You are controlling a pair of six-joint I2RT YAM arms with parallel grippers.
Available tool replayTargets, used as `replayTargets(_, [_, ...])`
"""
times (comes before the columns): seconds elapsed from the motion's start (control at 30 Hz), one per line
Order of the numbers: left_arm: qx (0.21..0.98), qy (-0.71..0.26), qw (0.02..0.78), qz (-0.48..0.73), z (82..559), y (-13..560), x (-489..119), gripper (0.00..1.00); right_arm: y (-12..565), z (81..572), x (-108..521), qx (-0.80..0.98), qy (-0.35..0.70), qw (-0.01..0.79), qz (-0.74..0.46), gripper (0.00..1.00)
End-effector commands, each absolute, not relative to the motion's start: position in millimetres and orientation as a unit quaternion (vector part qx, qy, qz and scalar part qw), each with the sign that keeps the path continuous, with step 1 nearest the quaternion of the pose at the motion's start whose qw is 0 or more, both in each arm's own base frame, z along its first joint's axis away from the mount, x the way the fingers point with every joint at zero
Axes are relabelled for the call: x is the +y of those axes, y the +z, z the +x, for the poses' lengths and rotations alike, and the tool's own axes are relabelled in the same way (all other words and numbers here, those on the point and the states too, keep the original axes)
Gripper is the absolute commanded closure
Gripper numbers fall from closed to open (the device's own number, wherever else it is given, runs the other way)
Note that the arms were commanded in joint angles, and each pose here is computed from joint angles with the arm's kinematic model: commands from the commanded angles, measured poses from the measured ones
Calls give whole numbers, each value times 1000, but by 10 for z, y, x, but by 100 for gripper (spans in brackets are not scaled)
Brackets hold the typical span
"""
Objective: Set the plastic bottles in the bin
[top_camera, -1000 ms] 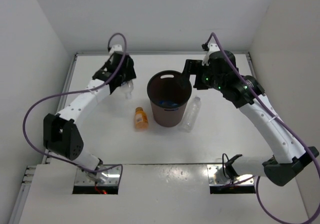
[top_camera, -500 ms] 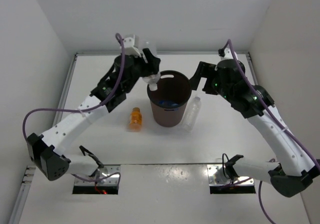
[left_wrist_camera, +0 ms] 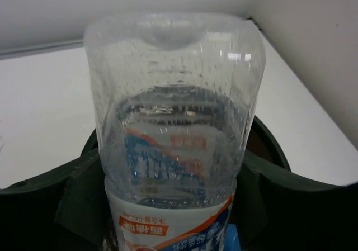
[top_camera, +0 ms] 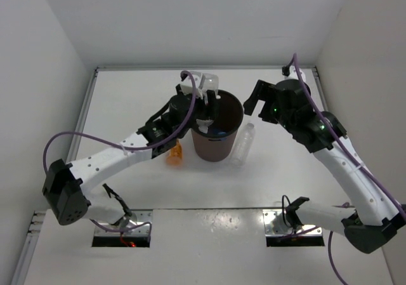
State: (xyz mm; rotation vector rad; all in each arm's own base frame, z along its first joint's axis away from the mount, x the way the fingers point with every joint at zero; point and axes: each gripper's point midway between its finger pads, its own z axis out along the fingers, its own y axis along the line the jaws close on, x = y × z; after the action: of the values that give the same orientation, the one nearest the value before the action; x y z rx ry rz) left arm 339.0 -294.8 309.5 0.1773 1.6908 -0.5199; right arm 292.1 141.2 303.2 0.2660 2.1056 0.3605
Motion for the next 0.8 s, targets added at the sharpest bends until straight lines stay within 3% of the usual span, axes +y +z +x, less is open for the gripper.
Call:
replayTargets(0.0, [712,-223,664,53,3468,3308,-2927,19,3128,2920,1324,847,149,490,141,0])
replayTargets(0.07, [719,-215,659,48,3495,3234,-2920,11,3130,2921,1328,847,151,489,145,0])
replayTargets(0.1, [717,-208,664,38,3530,3269,-2901,0,3110,2907,1323,849,151,485,148,0])
replayTargets(0.27, [712,-189,676,19,3638,3545,-2882,0,2804,2891,1228,874,105,442,171,0])
replayTargets(0.4, [670,-182,718,-40,3716,4258,-2711,0,2547,2905,1226,895,85,403,173,0])
replayTargets(0.53, [625,-111,753,-172,3728,4772,-2055,0,2461,2874,1095,892,70,387,223,0])
replayTargets(0.67, [635,-38,729,-251,3804,4505,-1381,0,2349,2903,1060,888,97,373,250,0])
replayTargets(0.77, [667,14,679,-305,3784,3730,-871,0,2063,2961,1235,903,151,322,242,0])
